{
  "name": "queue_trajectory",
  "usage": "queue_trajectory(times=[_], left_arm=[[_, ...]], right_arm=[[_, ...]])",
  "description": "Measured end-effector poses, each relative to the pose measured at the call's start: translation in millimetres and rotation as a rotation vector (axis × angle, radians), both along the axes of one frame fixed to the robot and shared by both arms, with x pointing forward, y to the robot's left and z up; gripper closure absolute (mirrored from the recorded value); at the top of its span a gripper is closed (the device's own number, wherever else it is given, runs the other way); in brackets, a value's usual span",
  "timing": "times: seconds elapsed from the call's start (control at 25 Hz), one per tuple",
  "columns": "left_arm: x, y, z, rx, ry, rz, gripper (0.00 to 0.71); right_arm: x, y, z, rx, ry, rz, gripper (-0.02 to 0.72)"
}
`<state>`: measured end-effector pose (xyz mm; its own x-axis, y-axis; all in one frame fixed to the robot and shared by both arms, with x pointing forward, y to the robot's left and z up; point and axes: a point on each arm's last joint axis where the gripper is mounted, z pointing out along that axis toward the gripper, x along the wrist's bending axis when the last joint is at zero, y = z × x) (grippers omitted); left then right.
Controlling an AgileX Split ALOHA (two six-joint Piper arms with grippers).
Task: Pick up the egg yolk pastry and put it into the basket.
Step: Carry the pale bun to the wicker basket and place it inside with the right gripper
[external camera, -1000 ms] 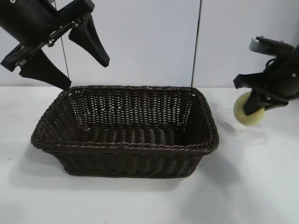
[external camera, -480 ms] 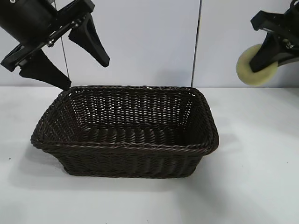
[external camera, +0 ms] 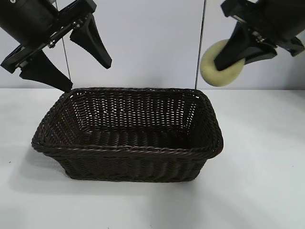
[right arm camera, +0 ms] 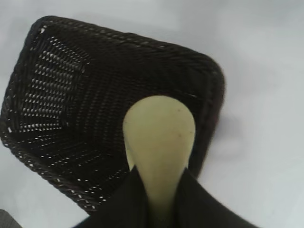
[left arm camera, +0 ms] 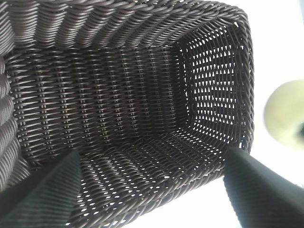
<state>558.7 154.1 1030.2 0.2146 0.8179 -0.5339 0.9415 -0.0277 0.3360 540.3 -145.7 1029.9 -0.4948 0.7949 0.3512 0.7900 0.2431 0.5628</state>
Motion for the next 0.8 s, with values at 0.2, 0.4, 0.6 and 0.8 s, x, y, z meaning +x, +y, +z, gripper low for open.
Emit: queue_trajectory(times=[0.2, 0.4, 0.6, 0.8], left_arm=[[0.0, 0.0, 0.0, 0.000, 0.000, 0.000, 0.114], [0.0, 0.0, 0.0, 0.000, 0.000, 0.000, 0.114], [0.0, 0.0, 0.0, 0.000, 0.000, 0.000, 0.114], [0.0, 0.0, 0.0, 0.000, 0.000, 0.000, 0.114]], right_arm=[[7.1, 21.6, -31.5, -0.020, 0.043, 0.001, 0.645], [19.5, 25.5, -54.9, -0.024, 0.053, -0.065, 0.647], [23.7, 26.9, -69.2, -0.029, 0.083, -0.087, 0.538], [26.1, 28.5, -65.7, -0.017, 0.078, -0.089, 0.219]])
